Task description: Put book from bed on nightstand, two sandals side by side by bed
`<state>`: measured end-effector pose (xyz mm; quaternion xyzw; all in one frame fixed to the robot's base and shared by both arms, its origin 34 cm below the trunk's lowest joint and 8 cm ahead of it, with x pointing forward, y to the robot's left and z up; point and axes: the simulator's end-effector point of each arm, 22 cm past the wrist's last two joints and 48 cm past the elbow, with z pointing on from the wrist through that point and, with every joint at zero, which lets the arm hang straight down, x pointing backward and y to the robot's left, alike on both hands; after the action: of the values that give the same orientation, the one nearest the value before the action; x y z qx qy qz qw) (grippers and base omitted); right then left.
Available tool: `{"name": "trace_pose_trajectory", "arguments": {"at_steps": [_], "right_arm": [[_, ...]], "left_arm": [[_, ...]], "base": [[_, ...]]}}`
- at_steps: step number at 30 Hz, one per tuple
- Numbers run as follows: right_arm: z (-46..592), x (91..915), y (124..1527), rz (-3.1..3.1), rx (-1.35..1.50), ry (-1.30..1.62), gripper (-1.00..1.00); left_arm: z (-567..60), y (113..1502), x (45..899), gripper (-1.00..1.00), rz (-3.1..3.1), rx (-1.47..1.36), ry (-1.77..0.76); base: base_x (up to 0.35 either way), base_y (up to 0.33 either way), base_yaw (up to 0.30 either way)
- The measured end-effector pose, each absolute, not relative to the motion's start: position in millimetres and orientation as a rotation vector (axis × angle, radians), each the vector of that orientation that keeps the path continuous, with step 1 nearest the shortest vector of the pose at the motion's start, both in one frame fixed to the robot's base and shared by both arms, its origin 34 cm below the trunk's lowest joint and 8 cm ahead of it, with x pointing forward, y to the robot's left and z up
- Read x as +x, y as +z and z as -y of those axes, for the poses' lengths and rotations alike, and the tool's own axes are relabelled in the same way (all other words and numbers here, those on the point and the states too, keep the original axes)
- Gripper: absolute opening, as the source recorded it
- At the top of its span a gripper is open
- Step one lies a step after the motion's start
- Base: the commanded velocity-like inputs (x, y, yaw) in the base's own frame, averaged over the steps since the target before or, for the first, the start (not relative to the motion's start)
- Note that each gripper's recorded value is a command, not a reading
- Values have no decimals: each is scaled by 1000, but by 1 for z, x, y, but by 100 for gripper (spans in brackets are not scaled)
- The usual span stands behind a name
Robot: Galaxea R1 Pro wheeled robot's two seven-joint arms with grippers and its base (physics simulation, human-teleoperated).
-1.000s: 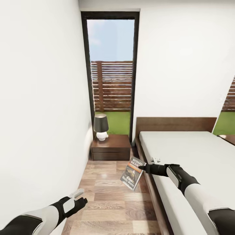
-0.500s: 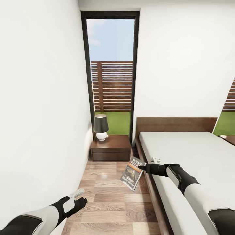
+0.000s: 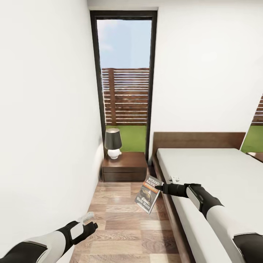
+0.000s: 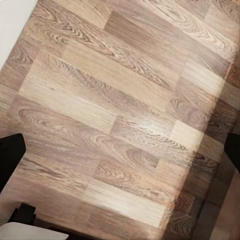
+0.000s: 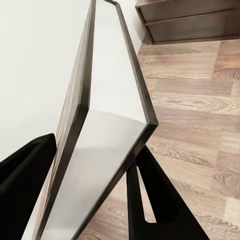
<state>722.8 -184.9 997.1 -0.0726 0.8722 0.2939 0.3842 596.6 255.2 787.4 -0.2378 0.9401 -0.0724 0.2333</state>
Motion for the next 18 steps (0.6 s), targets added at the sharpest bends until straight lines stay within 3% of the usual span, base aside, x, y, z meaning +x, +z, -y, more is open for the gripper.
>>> {"name": "trace_pose_trajectory", "arguments": {"at_steps": [18], "right_arm": [[187,723,997,-2223,-184,747,-100]], "left_arm": [[-255,787,596,100,-2583,-653,-198]], "base": [[31,1,0]]}}
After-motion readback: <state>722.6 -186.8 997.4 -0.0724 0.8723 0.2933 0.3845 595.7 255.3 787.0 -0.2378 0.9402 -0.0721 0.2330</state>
